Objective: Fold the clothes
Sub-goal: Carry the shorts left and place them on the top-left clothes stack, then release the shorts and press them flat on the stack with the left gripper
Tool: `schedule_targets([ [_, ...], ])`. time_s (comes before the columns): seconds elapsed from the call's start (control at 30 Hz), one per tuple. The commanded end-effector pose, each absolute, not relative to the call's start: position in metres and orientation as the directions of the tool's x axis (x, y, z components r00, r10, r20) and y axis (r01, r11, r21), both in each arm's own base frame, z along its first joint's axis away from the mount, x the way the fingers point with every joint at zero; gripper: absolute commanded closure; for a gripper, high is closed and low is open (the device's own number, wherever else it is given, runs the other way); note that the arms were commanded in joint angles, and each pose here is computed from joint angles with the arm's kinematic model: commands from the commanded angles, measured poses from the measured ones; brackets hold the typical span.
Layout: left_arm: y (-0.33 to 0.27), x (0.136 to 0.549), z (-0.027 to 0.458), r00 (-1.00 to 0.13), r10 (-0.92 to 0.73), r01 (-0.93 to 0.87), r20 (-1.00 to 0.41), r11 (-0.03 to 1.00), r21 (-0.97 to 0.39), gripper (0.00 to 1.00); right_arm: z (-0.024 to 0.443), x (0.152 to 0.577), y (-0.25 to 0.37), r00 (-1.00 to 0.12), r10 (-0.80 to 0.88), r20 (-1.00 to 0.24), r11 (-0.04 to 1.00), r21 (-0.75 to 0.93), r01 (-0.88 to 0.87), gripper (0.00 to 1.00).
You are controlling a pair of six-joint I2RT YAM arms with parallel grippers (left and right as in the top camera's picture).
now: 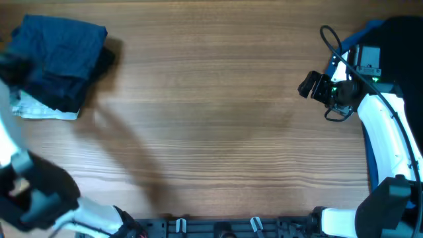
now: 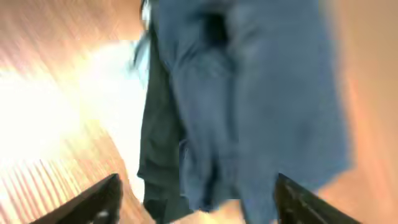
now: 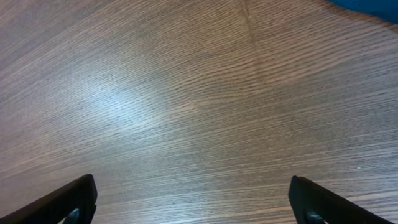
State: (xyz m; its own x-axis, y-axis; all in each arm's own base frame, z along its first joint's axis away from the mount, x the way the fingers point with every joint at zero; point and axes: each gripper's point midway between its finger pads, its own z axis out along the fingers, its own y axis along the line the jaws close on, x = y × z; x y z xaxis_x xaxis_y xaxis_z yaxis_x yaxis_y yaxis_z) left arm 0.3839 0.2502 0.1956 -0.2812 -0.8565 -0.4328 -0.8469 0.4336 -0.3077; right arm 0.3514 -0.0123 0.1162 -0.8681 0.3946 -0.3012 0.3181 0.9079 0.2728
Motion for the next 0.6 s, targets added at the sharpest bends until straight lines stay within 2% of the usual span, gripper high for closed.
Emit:
schedule_targets([
  [0.0, 0.227, 0.389, 0.284, -0.226, -0.822, -0.698, -0.522, 0.511, -0.502, 0.70, 0.123, 0.355, -0.016, -0.860, 0.396, -0.323, 0.910, 0.265, 0.319, 0.00],
  [0.03, 0.220, 0.397, 0.293, -0.233, -0.820, -0.651, -0.523, 0.531, -0.542, 0.89, 0.123, 0.355, -0.016, -0.860, 0.396, -0.323, 0.910, 0.265, 0.319, 0.01],
  [0.07, 0.216, 0.402, 0.296, -0.241, -0.819, -0.622, -0.521, 0.542, -0.565, 0.96, 0.123, 0.355, -0.016, -0.860, 0.396, -0.323, 0.910, 0.265, 0.319, 0.01],
  [0.23, 0.235, 0.430, 0.245, -0.285, -0.833, -0.643, -0.475, 0.533, -0.550, 0.96, 0.123, 0.355, -0.016, -0.860, 0.396, -0.323, 0.910, 0.265, 0.319, 0.00],
  [0.3, 0.247, 0.442, 0.205, -0.344, -0.817, -0.655, -0.464, 0.562, -0.505, 0.96, 0.123, 0.355, -0.016, -0.860, 0.396, -0.323, 0.910, 0.265, 0.319, 0.01],
  [0.57, 0.319, 0.413, 0.079, -0.283, -0.913, -0.812, -0.292, 0.391, -0.434, 0.96, 0.123, 0.355, -0.016, -0.860, 0.395, -0.323, 0.910, 0.265, 0.319, 0.01],
])
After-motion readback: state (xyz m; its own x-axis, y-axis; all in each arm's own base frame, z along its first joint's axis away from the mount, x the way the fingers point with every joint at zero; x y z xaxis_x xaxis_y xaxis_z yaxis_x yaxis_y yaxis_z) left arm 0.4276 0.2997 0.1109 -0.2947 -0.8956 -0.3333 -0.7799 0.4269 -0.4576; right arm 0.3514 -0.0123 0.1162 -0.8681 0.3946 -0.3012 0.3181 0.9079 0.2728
